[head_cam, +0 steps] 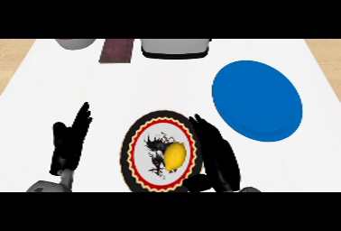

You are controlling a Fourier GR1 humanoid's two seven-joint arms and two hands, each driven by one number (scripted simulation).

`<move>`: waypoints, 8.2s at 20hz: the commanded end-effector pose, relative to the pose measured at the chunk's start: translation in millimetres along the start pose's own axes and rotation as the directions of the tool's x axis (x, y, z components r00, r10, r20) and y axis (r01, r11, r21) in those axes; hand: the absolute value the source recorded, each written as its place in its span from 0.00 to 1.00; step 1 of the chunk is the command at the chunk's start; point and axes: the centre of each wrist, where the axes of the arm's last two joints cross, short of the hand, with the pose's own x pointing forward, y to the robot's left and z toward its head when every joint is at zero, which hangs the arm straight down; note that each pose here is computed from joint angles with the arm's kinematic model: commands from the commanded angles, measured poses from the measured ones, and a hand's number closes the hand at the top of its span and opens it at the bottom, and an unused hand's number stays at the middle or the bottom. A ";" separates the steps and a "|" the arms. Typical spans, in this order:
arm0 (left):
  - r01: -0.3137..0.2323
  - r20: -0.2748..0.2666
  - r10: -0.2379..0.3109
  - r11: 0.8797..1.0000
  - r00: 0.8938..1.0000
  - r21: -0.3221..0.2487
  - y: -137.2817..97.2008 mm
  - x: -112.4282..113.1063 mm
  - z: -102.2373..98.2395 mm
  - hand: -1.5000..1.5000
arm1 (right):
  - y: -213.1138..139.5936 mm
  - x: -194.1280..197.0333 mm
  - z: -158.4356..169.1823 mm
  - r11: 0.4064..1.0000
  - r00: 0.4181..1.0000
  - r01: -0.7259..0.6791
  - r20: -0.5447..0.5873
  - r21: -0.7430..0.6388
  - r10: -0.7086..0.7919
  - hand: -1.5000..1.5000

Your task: Pick the lemon from the plate and place it in the plate

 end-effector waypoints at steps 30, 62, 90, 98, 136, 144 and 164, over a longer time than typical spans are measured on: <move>0.007 0.024 -0.008 1.000 1.000 0.005 -17.6 1.1 14.8 0.50 | 29.2 24.6 -46.0 0.931 0.970 -0.078 -0.189 0.358 0.154 0.00; 0.002 0.009 -0.002 1.000 1.000 -0.006 8.9 7.2 -3.3 0.50 | -57.9 20.7 -87.1 0.963 0.928 -0.247 0.258 -0.110 0.268 1.00; 0.007 0.024 -0.006 1.000 1.000 -0.025 -7.1 8.1 4.8 0.50 | -155.0 -112.7 -149.1 0.917 0.975 -0.216 -0.127 -0.335 0.184 1.00; -0.004 0.007 0.004 1.000 1.000 -0.016 -8.2 10.6 -8.9 0.50 | -160.8 -145.1 -159.7 0.989 0.975 -0.149 -0.167 -0.011 0.145 1.00; 0.015 0.004 -0.015 1.000 1.000 -0.020 -16.4 3.2 -5.5 0.50 | -189.7 -245.9 -129.2 0.803 0.783 0.592 0.274 -0.059 -0.558 0.00; 0.008 0.010 -0.008 1.000 1.000 -0.015 10.0 4.5 -14.4 0.50 | -163.8 -259.0 -118.9 0.848 0.851 0.513 0.204 -0.129 -0.484 0.00; 0.014 0.018 -0.013 0.999 1.000 -0.038 -3.0 7.6 1.5 0.50 | -204.7 -302.8 -84.7 0.858 0.892 0.451 0.125 -0.245 -0.434 0.00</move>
